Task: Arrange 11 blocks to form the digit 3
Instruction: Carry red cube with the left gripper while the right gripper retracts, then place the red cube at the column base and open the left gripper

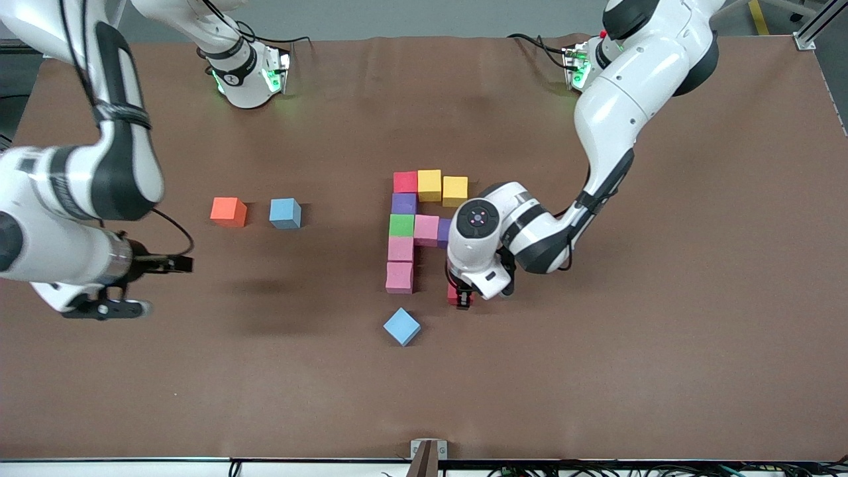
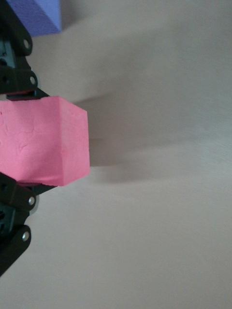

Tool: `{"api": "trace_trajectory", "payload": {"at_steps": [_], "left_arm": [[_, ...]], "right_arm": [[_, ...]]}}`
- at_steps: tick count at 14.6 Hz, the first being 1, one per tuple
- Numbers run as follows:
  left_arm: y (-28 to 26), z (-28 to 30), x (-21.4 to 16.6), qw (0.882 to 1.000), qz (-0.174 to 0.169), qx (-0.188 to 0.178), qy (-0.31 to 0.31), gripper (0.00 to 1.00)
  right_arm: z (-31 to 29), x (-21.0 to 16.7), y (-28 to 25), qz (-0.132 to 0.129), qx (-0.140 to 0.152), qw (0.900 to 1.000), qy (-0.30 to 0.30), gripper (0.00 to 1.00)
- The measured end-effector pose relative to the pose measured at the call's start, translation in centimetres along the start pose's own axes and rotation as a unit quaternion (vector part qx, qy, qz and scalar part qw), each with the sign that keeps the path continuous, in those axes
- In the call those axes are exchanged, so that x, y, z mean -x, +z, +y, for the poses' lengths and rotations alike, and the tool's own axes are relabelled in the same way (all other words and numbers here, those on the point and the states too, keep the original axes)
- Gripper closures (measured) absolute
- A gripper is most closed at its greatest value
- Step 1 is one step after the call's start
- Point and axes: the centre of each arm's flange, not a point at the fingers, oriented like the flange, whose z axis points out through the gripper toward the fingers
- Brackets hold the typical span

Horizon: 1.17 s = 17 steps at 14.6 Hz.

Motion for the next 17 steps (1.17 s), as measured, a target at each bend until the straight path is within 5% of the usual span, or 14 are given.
{"api": "trace_trajectory", "payload": {"at_steps": [9,17], "left_arm": [[2.1,-2.0,5.0,0.999,-0.017,0.037,-0.003,0.39],[2.0,-2.6,6.6,0.999,-0.028,0.044,0.005,0.40]], "right_arm": [[8.0,4.1,-7.0,0.032,0.014,0.999,-0.008,0.00],[7.5,4.2,-8.4,0.035,0.013,0.999,-0.013,0.00]]}}
